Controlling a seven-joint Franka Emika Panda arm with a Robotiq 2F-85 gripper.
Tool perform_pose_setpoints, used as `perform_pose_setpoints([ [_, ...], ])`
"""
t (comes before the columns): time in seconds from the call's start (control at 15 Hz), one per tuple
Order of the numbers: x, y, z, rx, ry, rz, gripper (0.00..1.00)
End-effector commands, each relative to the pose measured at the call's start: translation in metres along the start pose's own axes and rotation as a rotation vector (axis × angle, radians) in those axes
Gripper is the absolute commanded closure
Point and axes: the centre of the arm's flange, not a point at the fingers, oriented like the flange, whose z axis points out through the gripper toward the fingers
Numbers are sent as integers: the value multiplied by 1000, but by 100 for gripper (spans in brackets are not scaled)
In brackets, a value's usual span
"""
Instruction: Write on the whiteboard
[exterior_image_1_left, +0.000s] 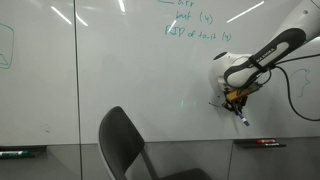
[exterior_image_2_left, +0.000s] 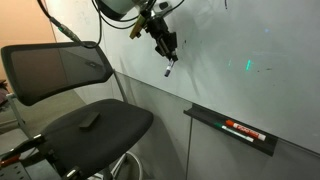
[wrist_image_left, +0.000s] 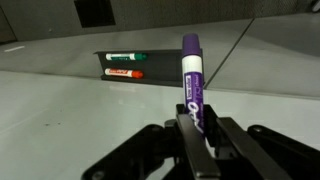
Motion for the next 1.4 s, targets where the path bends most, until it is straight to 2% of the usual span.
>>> perform_pose_setpoints([
  [0.0, -33, -20, -46, 43, -121, -139, 91],
  [0.27, -82, -63, -78, 136, -221, -338, 90],
  [0.53, -128, -113, -76, 255, -246, -534, 90],
  [0.67, -145, -136, -60, 312, -233, -617, 90],
  [0.93, -166, -184, -19, 455, -205, -637, 89],
  [1.2, -190, -236, 31, 555, -238, -664, 89],
  [1.33, -206, -265, 54, 610, -273, -719, 89],
])
